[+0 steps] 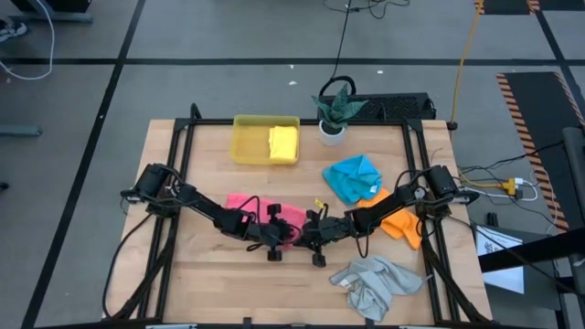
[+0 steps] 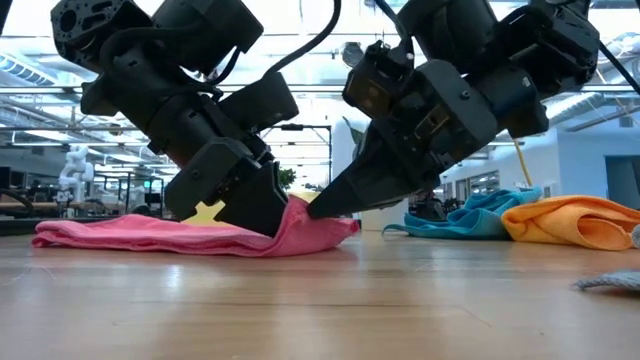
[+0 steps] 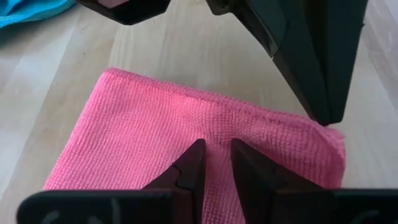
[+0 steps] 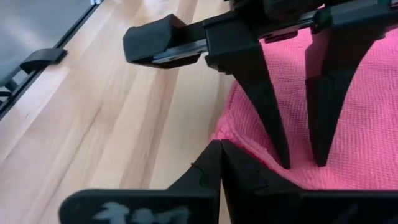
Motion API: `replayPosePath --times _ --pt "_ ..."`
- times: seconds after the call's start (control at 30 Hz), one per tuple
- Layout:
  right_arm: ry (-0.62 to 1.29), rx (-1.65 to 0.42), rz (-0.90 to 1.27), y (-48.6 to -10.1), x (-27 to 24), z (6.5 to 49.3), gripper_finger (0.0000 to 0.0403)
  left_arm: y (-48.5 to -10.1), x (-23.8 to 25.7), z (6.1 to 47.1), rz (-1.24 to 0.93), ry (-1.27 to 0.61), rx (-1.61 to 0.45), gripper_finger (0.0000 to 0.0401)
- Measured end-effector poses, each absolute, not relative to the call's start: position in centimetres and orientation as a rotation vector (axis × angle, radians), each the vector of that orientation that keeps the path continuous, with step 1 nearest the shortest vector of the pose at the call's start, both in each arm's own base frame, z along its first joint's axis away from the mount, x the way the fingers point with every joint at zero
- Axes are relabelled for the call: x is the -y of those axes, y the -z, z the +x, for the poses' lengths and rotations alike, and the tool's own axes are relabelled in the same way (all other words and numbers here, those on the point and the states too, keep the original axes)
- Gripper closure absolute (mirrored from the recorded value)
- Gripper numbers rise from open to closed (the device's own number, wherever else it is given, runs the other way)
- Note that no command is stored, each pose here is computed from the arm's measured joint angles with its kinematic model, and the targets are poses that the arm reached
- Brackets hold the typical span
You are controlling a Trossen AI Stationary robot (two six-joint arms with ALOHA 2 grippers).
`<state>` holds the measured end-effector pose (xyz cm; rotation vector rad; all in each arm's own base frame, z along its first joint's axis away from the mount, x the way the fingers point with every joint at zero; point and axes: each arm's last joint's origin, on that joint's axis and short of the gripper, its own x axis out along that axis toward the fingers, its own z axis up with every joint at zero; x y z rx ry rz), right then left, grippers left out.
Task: Fold microfiber towels
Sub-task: Fold the pink microfiber cloth
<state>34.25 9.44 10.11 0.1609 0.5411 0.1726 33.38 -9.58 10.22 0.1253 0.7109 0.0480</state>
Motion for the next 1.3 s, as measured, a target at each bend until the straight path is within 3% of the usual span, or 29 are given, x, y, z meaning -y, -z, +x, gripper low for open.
replayPosePath --times 0.53,0.63,0.8,1.0,1.3 --pt "-0.387 -0.571 0.090 -10.4 -10.3 33.8 0.0403 -10.2 9.5 33.4 0.136 -0.045 -0.711 0.0320" --pt "-0.297 -0.536 0.066 -11.3 -10.0 33.9 0.0403 -9.9 9.6 33.5 0.141 -0.043 -0.709 0.0320" --pt "0.008 -0.534 0.070 -12.0 -8.4 33.9 0.0403 -8.9 9.7 34.0 0.144 -0.038 -0.679 0.0320" --pt "0.184 -0.723 0.118 -9.8 -5.6 33.3 0.0403 -7.9 9.8 34.2 0.157 -0.037 -0.681 0.0320" --pt "0.243 -0.752 0.089 -9.3 -4.7 32.5 0.0403 -9.5 10.9 33.4 0.176 0.005 -0.671 0.0320"
